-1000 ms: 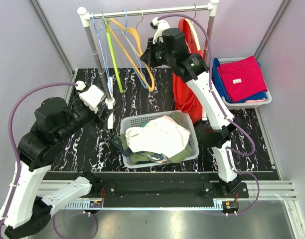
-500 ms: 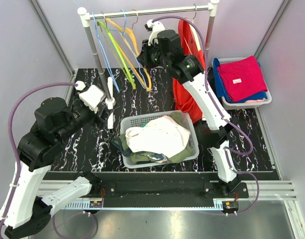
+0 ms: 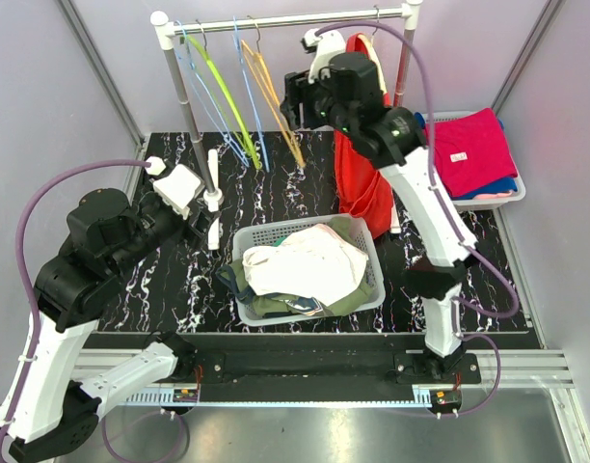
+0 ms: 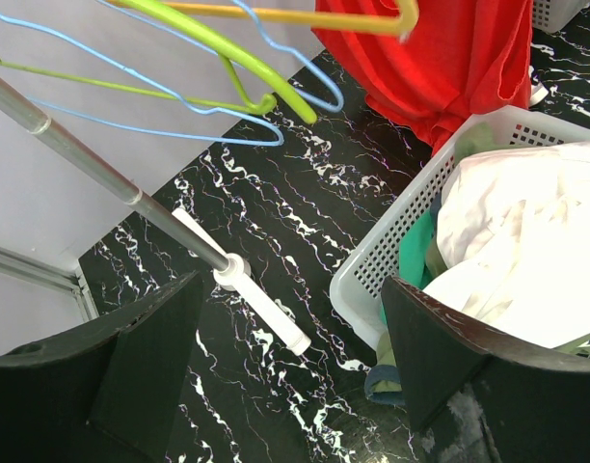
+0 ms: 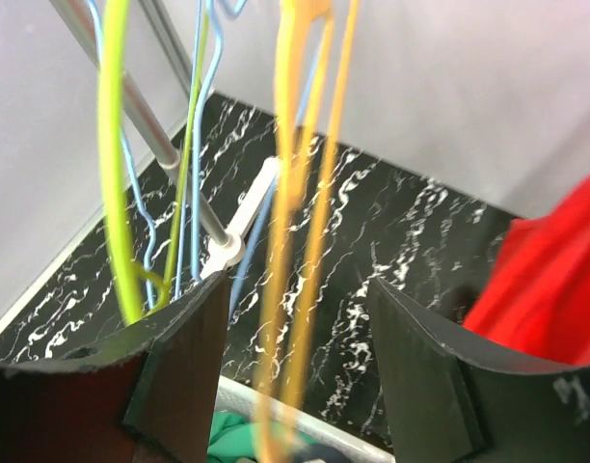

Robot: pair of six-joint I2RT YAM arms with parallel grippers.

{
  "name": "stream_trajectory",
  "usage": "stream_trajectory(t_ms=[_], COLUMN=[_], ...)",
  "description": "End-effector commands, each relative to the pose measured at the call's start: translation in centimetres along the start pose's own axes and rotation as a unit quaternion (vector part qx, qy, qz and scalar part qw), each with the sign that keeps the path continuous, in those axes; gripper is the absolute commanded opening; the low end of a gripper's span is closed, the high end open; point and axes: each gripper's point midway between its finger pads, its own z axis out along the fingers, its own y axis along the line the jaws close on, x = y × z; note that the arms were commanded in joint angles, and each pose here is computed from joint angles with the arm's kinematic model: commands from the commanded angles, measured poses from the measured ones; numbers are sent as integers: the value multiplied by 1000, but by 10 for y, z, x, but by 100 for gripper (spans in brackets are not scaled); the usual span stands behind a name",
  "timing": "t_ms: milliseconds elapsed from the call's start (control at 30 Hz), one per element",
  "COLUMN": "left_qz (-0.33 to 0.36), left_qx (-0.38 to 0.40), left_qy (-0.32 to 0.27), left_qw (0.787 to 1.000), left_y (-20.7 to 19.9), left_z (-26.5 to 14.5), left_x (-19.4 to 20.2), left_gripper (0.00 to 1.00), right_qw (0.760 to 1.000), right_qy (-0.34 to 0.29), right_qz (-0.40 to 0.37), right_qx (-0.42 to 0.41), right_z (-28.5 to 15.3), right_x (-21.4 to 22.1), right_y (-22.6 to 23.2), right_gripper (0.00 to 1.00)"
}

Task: Remove the tank top from the hanger
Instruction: Place the hanger at the clothesline, then pick up the hanger from the clothesline.

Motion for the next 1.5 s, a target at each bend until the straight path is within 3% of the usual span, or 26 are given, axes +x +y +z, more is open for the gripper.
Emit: stream_trajectory(t_ms=[0,333,633,733,1100,1467], left_qz=[-1,0,-3,-3,-5,-4], left_qx=[-11,-10,-5,-4,3,2], left_qy=[-31,-28,-25,-26,-20,-16], left_qw=[999,1000,1000,1000,1000,1000], left_y=[5,4,2,1,-2,-2], left_z=[-2,-3,-2,-2,1,1], left_x=[-15,-10,-8,-9,-5,-1], left_gripper=[81,81,81,81,80,80], right_qw=[996,989,979,976,983,973], right_qy=[-71,-42,-34,-39,-104,-116], right_qz=[-15,-23,-39,-39,-41,-28], right_qx=[48,138,199,210,149,198], right_z=[-71,-108,-119,-123,-145,-158], right_x=[-56,-37,-19,-17,-42,-44], right_y=[-25,-88,-124,-132,-111,-157], right_gripper=[66,68,75,82,82,83])
